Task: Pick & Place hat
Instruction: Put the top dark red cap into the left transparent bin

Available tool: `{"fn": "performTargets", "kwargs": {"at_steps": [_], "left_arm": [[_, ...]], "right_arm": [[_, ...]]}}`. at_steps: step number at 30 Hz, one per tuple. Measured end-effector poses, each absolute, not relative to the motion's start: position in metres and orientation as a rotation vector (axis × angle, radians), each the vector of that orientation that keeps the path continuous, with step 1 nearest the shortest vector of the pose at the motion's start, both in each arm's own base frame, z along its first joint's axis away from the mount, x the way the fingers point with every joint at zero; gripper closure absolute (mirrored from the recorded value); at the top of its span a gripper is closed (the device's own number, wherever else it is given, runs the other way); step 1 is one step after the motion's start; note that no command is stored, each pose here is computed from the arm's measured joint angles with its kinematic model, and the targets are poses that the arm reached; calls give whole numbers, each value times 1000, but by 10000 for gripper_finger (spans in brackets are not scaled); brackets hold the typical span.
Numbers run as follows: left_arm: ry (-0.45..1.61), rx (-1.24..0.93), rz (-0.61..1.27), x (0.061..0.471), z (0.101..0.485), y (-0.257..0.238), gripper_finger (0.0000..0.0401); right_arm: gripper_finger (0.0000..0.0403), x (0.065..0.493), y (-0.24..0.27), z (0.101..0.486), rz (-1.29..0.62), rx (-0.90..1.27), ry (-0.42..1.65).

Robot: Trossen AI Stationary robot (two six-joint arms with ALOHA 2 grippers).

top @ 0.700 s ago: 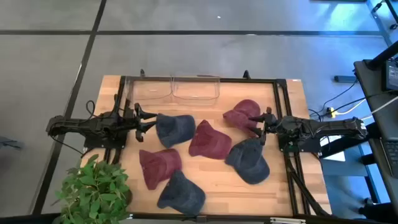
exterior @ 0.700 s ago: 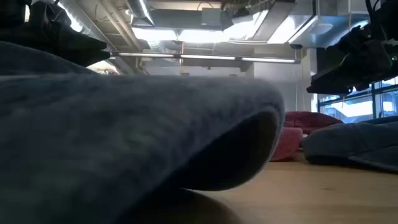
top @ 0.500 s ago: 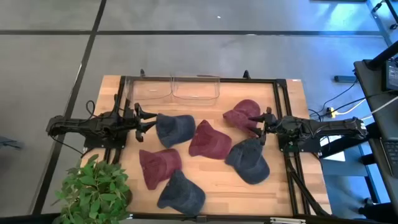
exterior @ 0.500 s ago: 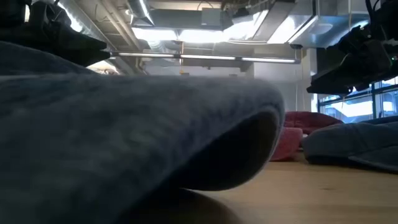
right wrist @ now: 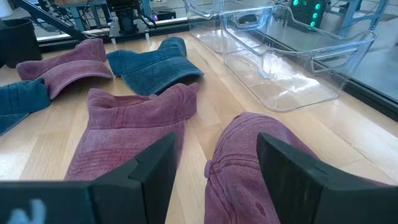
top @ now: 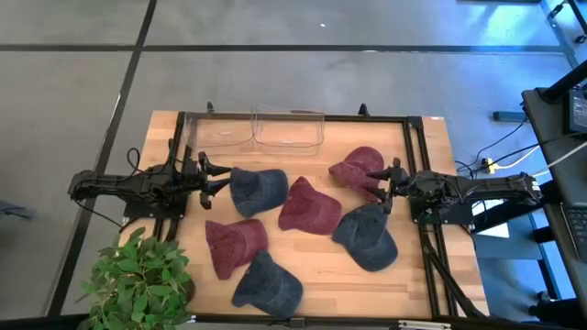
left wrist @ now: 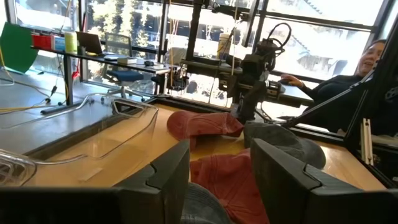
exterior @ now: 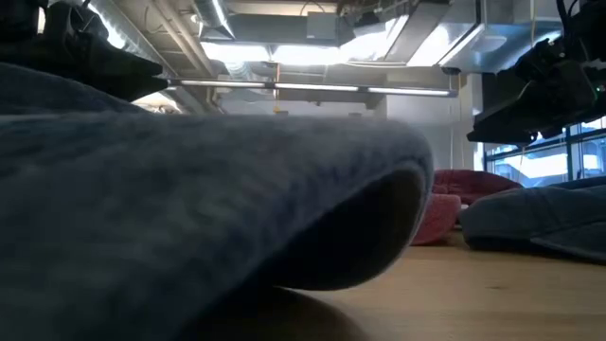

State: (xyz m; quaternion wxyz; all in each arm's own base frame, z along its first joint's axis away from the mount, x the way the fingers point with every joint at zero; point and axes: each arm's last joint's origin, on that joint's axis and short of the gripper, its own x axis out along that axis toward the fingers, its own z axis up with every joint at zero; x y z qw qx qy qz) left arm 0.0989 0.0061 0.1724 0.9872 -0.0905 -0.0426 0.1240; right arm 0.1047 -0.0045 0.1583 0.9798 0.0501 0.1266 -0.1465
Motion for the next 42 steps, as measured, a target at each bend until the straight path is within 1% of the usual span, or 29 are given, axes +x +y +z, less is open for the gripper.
{"fn": "performTargets", "kwargs": {"at_steps": [13, 15, 17, 20, 23, 25, 30, 35, 40, 42], "left_arm": [[-108, -282, 241, 99, 173, 6, 236], [-115, -319, 239, 99, 174, 6, 237], [-119, -347, 238, 99, 174, 6, 237], [-119, -309, 273, 99, 174, 7, 235], [-115, -242, 319, 98, 174, 8, 236], [-116, -238, 338, 98, 174, 9, 237], [-130, -240, 345, 98, 175, 9, 235], [-169, -247, 352, 98, 179, 9, 237], [-139, -246, 391, 100, 176, 10, 235], [-149, -254, 395, 103, 177, 10, 235]], "right_arm": [[183, 104, -4, 156, -293, 125, 277], [183, 104, -5, 156, -318, 135, 272], [183, 104, -7, 156, -387, 159, 259], [183, 104, -9, 156, -468, 164, 257], [183, 106, -9, 157, -475, 159, 283], [183, 109, -9, 162, -475, 153, 302], [183, 116, -8, 180, -490, 129, 454], [183, 122, -6, 200, -474, 138, 680], [183, 136, -5, 193, -429, 152, 792], [183, 141, -5, 187, -437, 151, 835]]}}
